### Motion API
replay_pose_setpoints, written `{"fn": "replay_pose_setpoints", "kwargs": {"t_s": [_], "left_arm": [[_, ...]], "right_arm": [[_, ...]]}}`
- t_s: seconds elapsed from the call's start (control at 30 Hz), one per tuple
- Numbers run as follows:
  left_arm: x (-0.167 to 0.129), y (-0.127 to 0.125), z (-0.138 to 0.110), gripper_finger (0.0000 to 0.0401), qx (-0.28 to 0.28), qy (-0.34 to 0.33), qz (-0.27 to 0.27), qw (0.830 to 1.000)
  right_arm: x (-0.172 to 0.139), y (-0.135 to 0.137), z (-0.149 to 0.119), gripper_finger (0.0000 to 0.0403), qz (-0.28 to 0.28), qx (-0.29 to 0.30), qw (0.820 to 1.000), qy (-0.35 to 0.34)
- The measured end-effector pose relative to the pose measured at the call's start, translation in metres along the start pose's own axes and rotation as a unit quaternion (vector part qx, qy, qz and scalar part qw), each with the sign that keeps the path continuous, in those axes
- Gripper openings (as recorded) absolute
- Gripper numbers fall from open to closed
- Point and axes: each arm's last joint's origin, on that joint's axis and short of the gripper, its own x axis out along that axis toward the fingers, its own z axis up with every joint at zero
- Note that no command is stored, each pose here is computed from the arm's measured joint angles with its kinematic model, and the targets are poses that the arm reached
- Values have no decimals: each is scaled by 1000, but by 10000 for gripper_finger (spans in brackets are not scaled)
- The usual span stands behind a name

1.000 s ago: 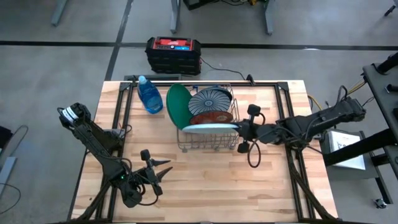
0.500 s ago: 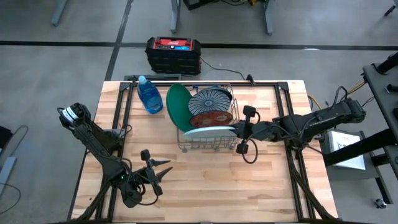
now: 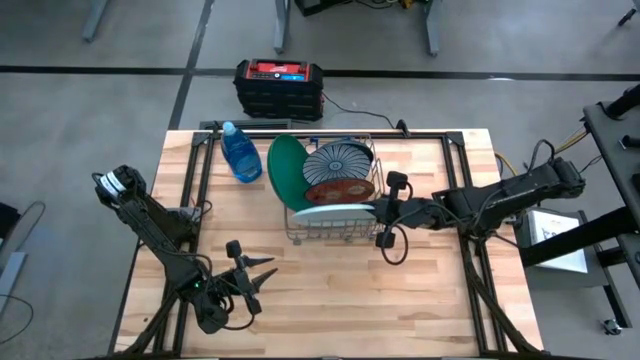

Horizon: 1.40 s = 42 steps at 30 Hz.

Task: Sort dishes
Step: Put the white plate into the gray dishwasher rack

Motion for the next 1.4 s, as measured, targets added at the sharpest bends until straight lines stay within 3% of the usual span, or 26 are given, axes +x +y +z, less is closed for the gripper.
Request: {"fn": "replay_pose_setpoints", "kwargs": {"t_s": [0.47,0.7,1.4], "left_arm": [[0,0,0,116,0,0,0,1000],[0,0,0,116,-3,0,0,1000],[0,0,0,116,0,0,0,1000]], "right_arm": [[0,0,0,84,3,0,1000,0],[-1,1,3,120,30,16,999,-4],[-8,2,-3,209,36,66,995,59]]}}
